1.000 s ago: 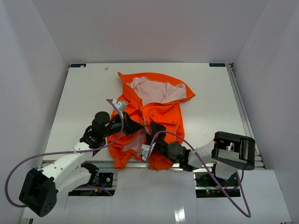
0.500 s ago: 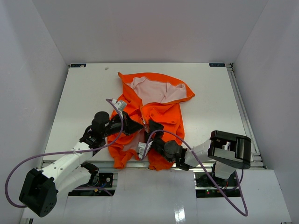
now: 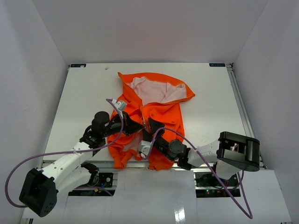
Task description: Zip up the jacket
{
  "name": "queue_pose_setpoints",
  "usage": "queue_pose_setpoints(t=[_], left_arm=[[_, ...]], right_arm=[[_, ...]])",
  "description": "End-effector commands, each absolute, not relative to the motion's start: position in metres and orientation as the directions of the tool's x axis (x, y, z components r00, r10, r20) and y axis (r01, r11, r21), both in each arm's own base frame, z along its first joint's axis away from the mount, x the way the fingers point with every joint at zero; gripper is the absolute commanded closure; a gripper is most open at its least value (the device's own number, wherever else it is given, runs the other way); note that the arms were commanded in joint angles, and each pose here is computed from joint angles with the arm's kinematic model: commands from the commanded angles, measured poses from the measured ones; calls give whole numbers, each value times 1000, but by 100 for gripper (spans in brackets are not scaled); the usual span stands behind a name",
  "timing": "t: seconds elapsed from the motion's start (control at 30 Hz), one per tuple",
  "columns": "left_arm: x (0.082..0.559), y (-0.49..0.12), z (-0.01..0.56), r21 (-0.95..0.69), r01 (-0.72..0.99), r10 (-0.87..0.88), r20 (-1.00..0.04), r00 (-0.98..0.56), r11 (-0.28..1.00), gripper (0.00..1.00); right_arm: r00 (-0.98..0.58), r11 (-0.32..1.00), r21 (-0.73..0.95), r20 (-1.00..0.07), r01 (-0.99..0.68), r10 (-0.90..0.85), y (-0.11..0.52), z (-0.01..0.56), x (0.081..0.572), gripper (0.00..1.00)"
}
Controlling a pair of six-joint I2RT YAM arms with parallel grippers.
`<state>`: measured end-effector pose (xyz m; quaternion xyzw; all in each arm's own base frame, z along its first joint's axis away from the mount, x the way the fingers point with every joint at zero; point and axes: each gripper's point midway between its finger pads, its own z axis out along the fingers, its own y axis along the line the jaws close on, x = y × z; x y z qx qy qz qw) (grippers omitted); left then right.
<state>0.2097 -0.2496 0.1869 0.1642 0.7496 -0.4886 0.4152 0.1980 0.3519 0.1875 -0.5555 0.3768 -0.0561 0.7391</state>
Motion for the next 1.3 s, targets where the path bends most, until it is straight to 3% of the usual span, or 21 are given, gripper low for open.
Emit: queue_pose_setpoints(t=[0.0, 0.33, 0.67, 1.27], left_arm=[[210, -253, 209, -582, 690, -178, -804, -567, 431, 100], [208, -253, 210, -583, 693, -178, -804, -567, 425, 100], [208, -253, 209, -584, 694, -177, -803, -569, 421, 100], [206, -253, 207, -586, 695, -177, -802, -571, 416, 100]], right_arm=[[751, 629, -726, -573, -279, -329, 343, 256, 194, 19], [759, 647, -715, -569, -266, -316, 345, 262, 195, 20], [764, 680, -693, -566, -238, -309, 340, 270, 196, 33], [776, 728, -621, -598, -292, -199, 330, 291, 187, 35]])
